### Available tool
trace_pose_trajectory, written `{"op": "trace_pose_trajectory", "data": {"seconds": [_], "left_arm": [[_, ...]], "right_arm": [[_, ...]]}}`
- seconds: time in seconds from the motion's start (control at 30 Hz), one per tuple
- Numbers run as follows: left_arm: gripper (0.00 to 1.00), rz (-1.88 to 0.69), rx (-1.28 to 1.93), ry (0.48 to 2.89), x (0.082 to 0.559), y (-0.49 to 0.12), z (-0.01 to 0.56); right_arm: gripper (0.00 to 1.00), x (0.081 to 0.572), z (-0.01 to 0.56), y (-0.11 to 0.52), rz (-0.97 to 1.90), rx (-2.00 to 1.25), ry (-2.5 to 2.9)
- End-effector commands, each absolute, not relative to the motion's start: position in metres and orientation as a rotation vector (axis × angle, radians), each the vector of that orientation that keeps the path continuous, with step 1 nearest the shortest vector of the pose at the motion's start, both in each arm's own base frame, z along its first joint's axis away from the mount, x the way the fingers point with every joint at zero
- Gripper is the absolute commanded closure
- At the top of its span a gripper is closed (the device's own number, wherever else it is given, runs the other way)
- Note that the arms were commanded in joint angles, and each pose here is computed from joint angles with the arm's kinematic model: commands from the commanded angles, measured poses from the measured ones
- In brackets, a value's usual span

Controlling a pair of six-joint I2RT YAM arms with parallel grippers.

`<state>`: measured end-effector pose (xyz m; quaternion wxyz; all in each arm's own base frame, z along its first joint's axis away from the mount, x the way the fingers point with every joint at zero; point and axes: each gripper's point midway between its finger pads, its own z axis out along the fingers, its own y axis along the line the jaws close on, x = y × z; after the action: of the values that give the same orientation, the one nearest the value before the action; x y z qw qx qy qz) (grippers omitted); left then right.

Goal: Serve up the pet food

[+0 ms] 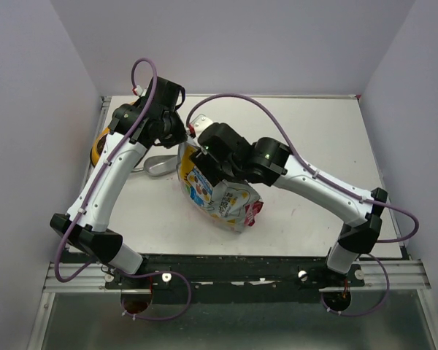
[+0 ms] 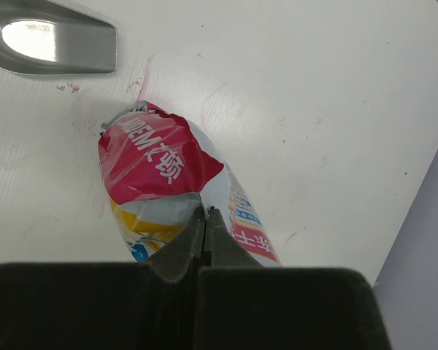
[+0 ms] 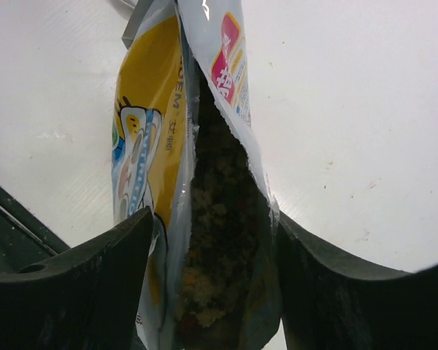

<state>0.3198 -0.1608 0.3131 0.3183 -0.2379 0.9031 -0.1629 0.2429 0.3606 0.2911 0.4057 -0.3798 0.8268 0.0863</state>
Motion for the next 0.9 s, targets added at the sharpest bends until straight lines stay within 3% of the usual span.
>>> {"op": "trace_pose_trajectory", "data": {"seconds": [0.0, 0.07, 0.27, 0.43, 0.6, 0.7, 0.83, 0.87], "left_arm": [[1.00, -0.432, -0.658, 2.210, 0.328, -0.143, 0.348], [1.00, -0.426, -0.660, 2.211, 0.328, -0.142, 0.347], [1.00, -0.423, -0.667, 2.202, 0.332, -0.139, 0.348], [1.00, -0.423, -0.660, 2.202, 0.334, -0.139, 0.348], [1.00, -0.393, -0.644, 2.209, 0.336, -0.133, 0.345], [1.00, -0.389, -0.641, 2.207, 0.337, -0.128, 0.346], [1.00, -0.401, -0.628, 2.207, 0.337, -0.130, 0.348], [1.00, -0.406, -0.626, 2.209, 0.337, -0.131, 0.348]], "right_arm": [[0.38, 0.244, 0.299, 0.355, 0.031, -0.954, 1.968], [0.49, 0.239, 0.301, 0.354, 0.005, -0.952, 1.945], [0.67, 0.233, 0.291, 0.354, -0.071, -0.992, 1.946], [0.99, 0.234, 0.301, 0.357, -0.054, -0.965, 1.926], [1.00, 0.202, 0.289, 0.375, 0.202, -1.095, 2.007], [1.00, 0.202, 0.271, 0.365, 0.196, -1.084, 2.106], [0.71, 0.202, 0.264, 0.346, 0.137, -1.062, 2.126], [0.60, 0.201, 0.268, 0.343, 0.145, -1.058, 2.113]]}}
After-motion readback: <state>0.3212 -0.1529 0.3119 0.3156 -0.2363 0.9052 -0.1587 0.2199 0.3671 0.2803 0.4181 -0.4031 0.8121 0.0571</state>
